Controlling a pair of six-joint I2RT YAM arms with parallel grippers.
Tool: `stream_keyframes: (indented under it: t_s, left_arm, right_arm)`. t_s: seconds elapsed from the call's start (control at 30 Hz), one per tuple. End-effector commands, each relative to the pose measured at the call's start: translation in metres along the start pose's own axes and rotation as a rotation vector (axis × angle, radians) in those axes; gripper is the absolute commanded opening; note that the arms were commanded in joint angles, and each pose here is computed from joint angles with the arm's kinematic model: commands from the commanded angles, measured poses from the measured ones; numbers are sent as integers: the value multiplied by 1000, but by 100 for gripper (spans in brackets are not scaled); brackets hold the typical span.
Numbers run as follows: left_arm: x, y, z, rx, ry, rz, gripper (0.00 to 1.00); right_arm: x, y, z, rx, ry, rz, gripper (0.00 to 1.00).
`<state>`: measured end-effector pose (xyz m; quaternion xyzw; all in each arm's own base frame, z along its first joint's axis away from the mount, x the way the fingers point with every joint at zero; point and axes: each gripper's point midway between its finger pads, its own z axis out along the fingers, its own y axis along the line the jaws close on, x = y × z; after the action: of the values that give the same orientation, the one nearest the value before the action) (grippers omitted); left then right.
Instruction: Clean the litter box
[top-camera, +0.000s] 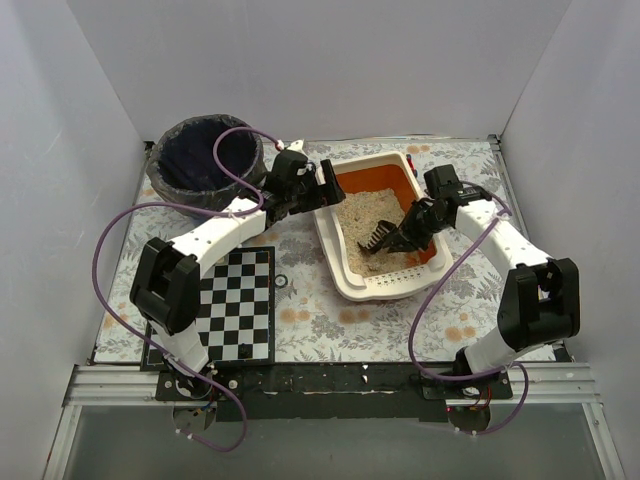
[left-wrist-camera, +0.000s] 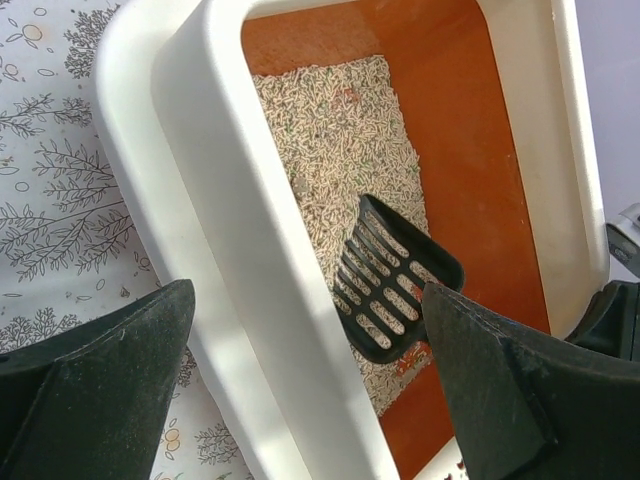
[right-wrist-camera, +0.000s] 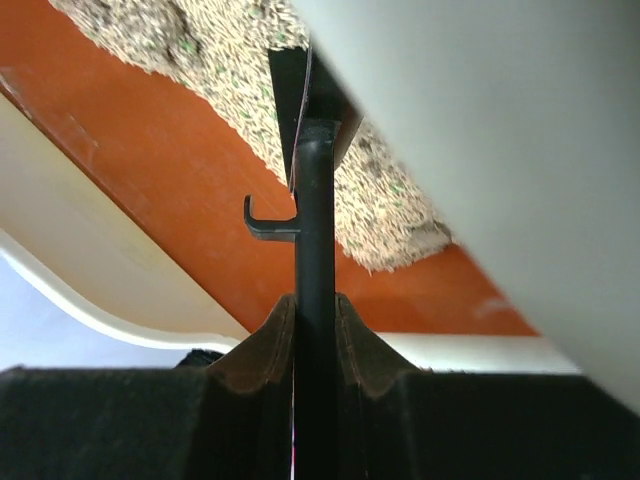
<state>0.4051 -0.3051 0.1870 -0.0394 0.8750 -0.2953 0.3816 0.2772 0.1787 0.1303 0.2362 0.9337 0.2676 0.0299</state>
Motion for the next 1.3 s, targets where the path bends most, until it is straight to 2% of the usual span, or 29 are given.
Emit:
stream_keyframes:
  t_s: [0.0, 0.27, 0.43, 0.6, 0.77, 0.9, 1.0, 1.17, 1.27]
  left_arm:
    - [-3, -11, -2, 37, 5, 8, 98]
    - [-1, -9, 6, 18, 28, 2, 98]
    - [-1, -5, 9, -16, 38, 0, 98]
    - [-12, -9, -4, -18, 9, 11, 98]
    - [-24, -9, -15, -43, -39, 10, 98]
    - [-16, -6, -6, -45, -9, 5, 98]
    - [-15, -8, 6, -35, 10, 17, 98]
    - [-3, -13, 22, -3, 87, 58, 85]
    - [7, -5, 24, -15, 126, 91, 74]
  right_arm:
    - [-24, -24, 51, 80, -77, 50, 1]
    - [-21, -22, 91, 66, 27, 62, 1]
    - [-20, -16, 92, 98, 63, 2, 1]
    - [-28, -28, 63, 186, -56, -52, 1]
    - [-19, -47, 37, 259, -99, -103, 1]
    - [-24, -56, 12, 327, -208, -193, 1]
    - [-12, -49, 8, 300, -195, -270, 1]
    - [-6, -60, 4, 468, -234, -369, 1]
    - [-5, -55, 4, 513, -245, -453, 1]
